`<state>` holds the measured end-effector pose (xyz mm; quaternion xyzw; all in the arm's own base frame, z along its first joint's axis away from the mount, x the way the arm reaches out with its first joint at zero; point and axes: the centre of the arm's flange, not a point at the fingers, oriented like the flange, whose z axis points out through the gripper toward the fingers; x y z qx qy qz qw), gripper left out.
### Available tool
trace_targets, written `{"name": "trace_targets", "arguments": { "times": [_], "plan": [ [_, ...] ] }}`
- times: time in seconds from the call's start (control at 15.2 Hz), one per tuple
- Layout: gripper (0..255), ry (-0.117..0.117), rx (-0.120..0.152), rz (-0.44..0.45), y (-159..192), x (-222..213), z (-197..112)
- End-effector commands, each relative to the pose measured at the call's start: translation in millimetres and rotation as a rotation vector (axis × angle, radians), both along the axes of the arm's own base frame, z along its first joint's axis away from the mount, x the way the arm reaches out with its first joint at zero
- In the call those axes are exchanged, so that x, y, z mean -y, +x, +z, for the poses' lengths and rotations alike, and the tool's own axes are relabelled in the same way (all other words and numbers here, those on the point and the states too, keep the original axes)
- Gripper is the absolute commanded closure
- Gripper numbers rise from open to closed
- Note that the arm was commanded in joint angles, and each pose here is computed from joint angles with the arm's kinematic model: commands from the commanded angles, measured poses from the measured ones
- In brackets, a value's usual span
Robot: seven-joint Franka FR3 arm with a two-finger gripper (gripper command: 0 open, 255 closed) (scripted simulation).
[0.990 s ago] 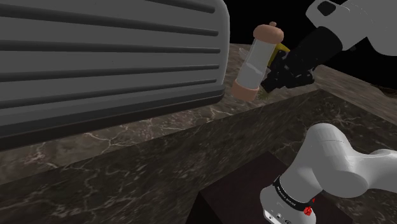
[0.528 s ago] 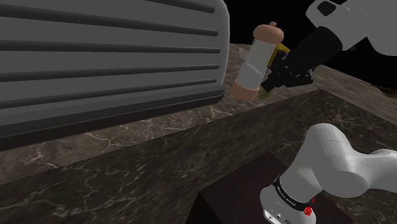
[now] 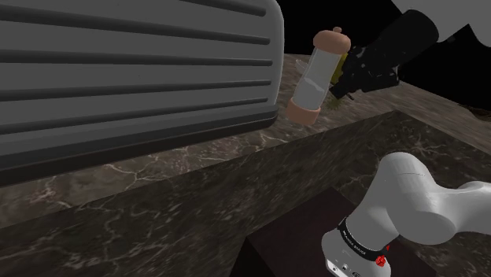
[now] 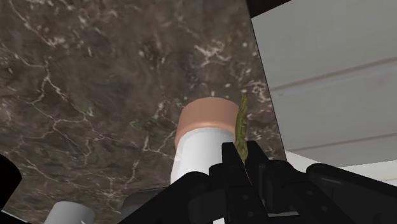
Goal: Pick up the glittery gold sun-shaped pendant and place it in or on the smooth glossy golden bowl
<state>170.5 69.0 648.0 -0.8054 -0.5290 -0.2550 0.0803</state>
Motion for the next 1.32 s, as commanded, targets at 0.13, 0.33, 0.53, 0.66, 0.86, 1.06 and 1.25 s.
{"name": "trace_targets", "arguments": {
  "times": [0.13,0.33,0.53,0.66,0.86,1.06,1.25],
  "plan": [
    [255,0.0,0.0,0.0,-1.2,-0.6,22.5],
    [255,0.0,0.0,0.0,-1.2,-0.6,38.4],
    [255,0.0,0.0,0.0,-1.2,-0.6,54.1],
    [255,0.0,0.0,0.0,-1.2,-0.6,64.8],
    [255,0.0,0.0,0.0,-1.2,-0.6,80.6],
    [255,0.0,0.0,0.0,-1.2,-0.6,96.4],
    [255,0.0,0.0,0.0,-1.2,-0.6,112.3]
  ]
}}
